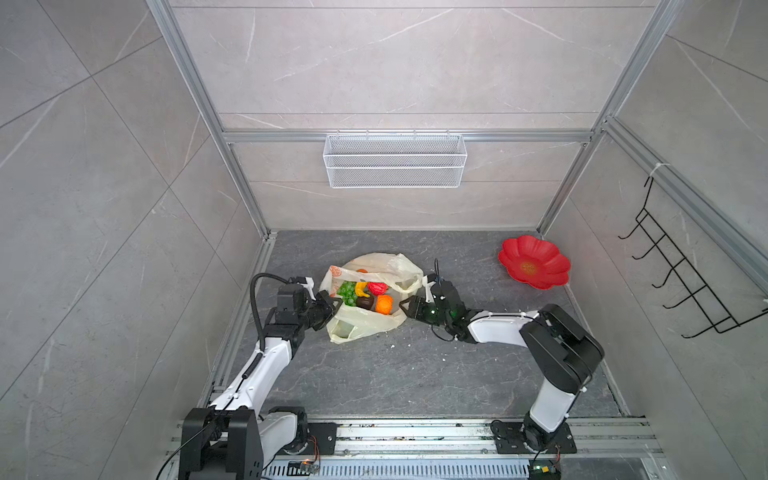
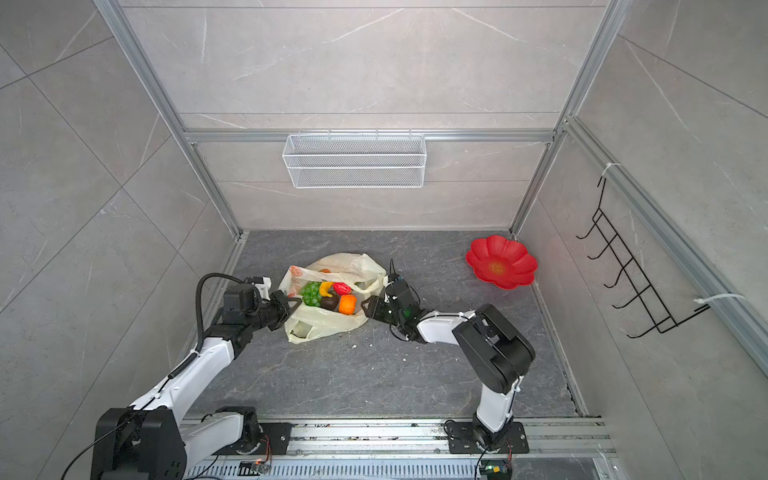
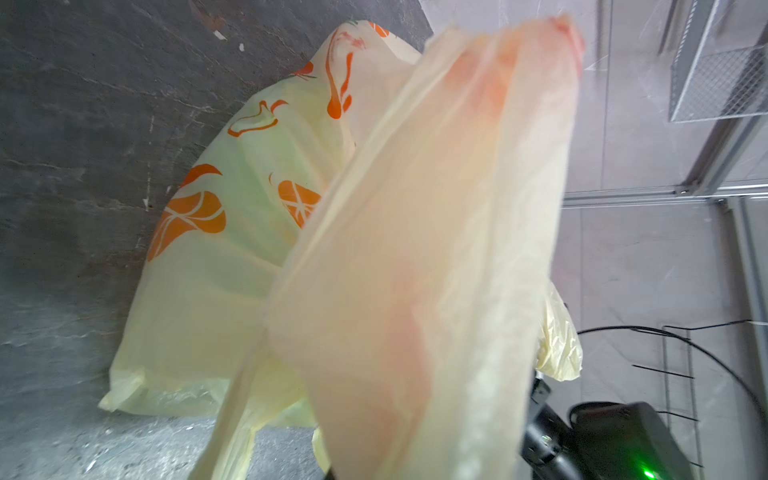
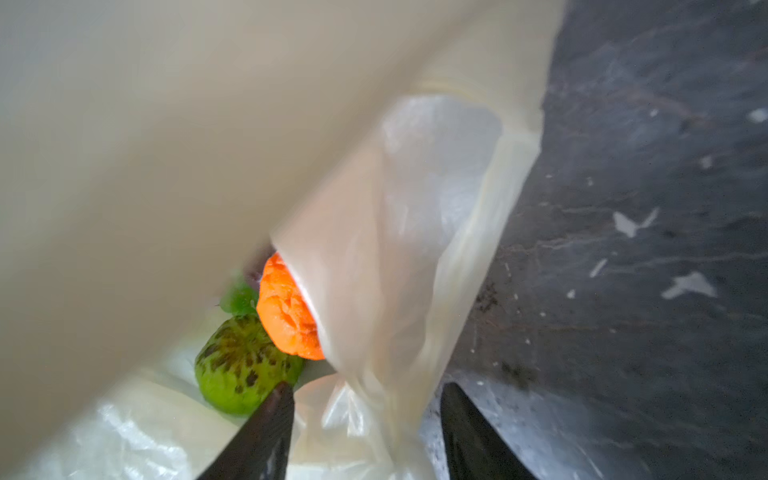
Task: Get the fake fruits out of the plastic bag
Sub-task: 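Hold the bag edge with the left gripper while the right gripper releases and lifts away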
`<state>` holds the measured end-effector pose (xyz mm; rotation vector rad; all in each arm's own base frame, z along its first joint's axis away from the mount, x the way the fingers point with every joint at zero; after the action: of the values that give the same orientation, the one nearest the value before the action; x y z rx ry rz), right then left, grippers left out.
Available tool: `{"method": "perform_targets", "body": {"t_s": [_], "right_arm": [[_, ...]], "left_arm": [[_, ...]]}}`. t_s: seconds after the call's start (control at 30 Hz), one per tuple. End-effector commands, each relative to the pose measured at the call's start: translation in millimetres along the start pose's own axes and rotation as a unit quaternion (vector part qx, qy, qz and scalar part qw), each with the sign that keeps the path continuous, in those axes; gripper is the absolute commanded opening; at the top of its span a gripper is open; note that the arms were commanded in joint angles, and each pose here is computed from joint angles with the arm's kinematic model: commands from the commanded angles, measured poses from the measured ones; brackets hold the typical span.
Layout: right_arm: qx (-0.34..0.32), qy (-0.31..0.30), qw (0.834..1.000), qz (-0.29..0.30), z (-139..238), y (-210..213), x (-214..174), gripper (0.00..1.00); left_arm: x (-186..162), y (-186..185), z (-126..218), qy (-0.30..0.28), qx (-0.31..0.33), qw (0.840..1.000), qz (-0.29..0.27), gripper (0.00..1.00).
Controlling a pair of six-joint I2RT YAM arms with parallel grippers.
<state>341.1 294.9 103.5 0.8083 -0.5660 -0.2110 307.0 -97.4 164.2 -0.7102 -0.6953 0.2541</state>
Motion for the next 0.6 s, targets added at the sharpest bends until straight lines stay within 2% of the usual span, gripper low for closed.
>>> {"method": "perform_targets", "body": {"t_s": [0.0, 0.1, 0.3, 0.43, 0.57], "right_arm": [[-0.069, -0.02, 0.993, 0.095, 30.7, 13.0, 5.2, 0.62], [-0.099, -0.025, 0.984, 0.144, 44.9, 23.0, 1.1, 0.62], [-0.077, -0.009, 0.978, 0.195, 37.6, 51.6, -13.6, 0.59], [-0.115, -0.027, 0.97, 0.215, 14.3, 65.3, 11.2, 0.54], [-0.122, -0.036, 0.963, 0.238, -21.4, 83.6, 42.7, 0.53]], "left_arm": [[-11.8, 9.3, 11.3, 0.021, 0.071, 0.995, -0.072, 0.0], [-20.2, 12.3, 8.5, 0.026, 0.078, 0.994, -0.076, 0.0], [-25.8, 14.0, 5.8, 0.019, 0.065, 0.994, -0.081, 0.0], [-25.8, 13.9, 10.5, 0.007, 0.066, 0.994, -0.09, 0.0], [-28.1, 16.1, 12.1, 0.005, 0.069, 0.993, -0.093, 0.0]]}}
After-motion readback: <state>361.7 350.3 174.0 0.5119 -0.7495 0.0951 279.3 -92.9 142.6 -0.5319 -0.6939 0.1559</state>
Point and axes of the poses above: each gripper's point midway between its finger pads, its own z axis back along the fingers, its own y axis along the line the jaws close on, x = y × z, the point moved 2 cm from there along z, back along the fingers, and after that the axes turned 11 degrees about -z, right-handed, at the moved point
